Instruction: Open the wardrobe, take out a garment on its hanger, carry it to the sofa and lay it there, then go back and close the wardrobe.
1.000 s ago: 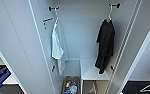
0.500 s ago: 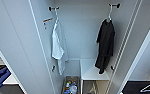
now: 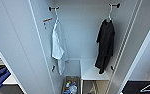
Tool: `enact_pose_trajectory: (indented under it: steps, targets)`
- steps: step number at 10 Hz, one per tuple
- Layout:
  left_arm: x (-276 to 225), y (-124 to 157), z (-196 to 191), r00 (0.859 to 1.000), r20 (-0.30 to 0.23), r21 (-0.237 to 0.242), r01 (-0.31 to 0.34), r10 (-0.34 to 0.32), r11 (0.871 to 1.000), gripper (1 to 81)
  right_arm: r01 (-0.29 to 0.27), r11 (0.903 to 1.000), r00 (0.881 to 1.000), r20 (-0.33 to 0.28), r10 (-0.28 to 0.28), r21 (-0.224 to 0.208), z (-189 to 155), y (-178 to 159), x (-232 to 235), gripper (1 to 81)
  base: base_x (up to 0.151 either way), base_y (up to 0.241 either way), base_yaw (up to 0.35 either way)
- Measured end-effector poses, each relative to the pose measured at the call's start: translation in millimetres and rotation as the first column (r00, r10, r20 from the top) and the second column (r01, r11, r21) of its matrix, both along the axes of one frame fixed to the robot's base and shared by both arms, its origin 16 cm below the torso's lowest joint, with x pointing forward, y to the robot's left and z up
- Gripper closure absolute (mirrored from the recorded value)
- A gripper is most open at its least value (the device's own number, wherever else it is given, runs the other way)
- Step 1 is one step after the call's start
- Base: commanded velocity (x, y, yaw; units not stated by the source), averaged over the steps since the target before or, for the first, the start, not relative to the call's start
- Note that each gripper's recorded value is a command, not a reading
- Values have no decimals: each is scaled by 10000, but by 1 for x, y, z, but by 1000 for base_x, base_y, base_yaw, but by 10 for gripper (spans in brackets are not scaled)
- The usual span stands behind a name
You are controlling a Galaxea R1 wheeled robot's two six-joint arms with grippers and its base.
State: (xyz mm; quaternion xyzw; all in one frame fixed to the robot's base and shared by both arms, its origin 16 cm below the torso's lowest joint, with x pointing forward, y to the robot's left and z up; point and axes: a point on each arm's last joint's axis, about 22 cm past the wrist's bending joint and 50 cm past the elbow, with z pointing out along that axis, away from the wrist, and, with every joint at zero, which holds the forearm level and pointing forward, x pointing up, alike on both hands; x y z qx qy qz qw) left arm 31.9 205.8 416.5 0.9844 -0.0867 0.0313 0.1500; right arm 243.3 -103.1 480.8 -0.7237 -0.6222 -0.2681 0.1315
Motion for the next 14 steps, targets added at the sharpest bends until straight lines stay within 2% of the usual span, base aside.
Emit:
enact_pose_trajectory:
  steps: [2, 4, 5, 6, 7, 8, 9, 10, 11, 12, 13, 14]
  targets:
    - [1, 3, 0, 10000, 5, 38, -4, 4, 10000, 10, -336, 9987, 9981, 535, 316, 372, 27, 20, 32, 10, 0, 0, 0]
    - [1, 2, 0, 10000, 13, 22, -5, 5, 10000, 10, -482, 9983, 9945, 946, 448, 340, 52, 30, 60, 10, 0, 0, 0]
    - [1, 3, 0, 10000, 14, 29, -6, 6, 10000, 10, -425, 9986, 9905, 1319, 380, 316, 71, 34, 91, 10, 0, 0, 0]
    - [1, 4, 0, 10000, 17, 36, -7, 7, 10000, 10, -146, 9996, 9865, 1631, 104, 244, 90, 31, 127, 10, 0, 0, 0]
    - [1, 5, 0, 10000, 14, 38, -8, 8, 10000, 10, 369, 9992, 9846, 1705, -388, 147, 103, 20, 153, 10, 0, 0, 0]
    - [1, 5, 0, 10000, 14, 36, -8, 8, 10000, 10, 1132, 9934, 9835, 1406, -1143, 159, 106, 5, 163, 10, 0, 0, 0]
    - [1, 3, 0, 10000, 23, 10, -10, 10, 10000, 10, 1799, 9836, 9783, 1021, -1802, 115, 101, -10, 161, 10, 0, 0, 0]
    - [2, 3, 0, 10000, 34, -3, -12, 12, 10000, 10, 2447, 9695, 9676, 610, -2449, 96, 95, -24, 156, 10, 0, 0, 0]
    - [2, 0, 0, 10000, 31, -37, -11, 12, 10000, 10, 3166, 9483, 9484, 122, -3169, 203, 92, -33, 153, 10, 0, 0, 0]
    - [2, -5, 0, 10000, 33, -90, -7, 7, 10000, 10, 3952, 9181, 9183, -395, -3940, 299, 89, -44, 151, 10, 0, 0, 0]
    - [2, -12, 1, 10000, 44, -178, 8, -7, 9998, 10, 4763, 8788, 8770, -884, -4724, 296, 86, -60, 149, 10, 0, 0, 0]
    - [3, -16, 1, 10000, 64, -244, 25, -24, 9997, 10, 5586, 8293, 8239, -1253, -5526, 158, 82, -86, 149, 10, 0, 0, 0]
